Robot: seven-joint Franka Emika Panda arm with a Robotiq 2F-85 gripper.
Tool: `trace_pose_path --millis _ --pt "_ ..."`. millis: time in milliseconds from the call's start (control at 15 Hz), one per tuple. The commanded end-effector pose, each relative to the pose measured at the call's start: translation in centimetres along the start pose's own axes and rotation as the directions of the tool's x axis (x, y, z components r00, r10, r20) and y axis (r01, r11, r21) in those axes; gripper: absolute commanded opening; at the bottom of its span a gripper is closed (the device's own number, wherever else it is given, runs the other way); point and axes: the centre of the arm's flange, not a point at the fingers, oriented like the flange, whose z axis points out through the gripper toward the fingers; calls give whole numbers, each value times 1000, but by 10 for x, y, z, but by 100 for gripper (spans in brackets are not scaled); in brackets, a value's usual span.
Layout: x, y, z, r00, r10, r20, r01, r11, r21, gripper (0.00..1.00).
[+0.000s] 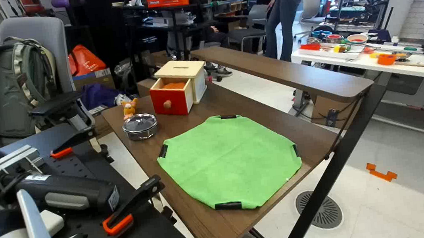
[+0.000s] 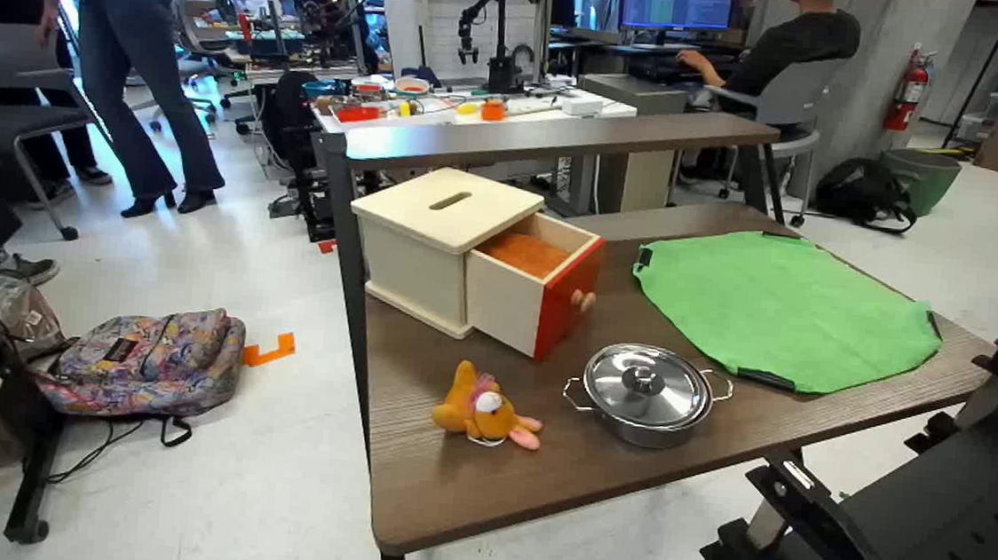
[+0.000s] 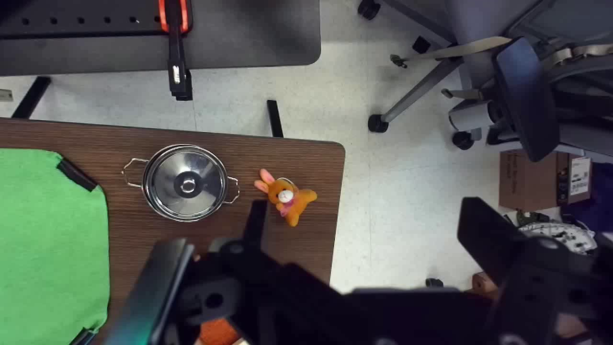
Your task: Move the orange toy to the right, move it back to the left and slide the green cloth to the left
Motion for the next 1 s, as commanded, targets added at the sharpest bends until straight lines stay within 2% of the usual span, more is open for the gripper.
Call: trace_pose_path --millis 0,400,933 --pt "0 0 0 1000 0 -1 0 1000 0 100" --pt "22 -29 30 1000 -23 -12 22 999 -37 100" --pt "80 -57 119 990 18 -141 -37 991 -132 100"
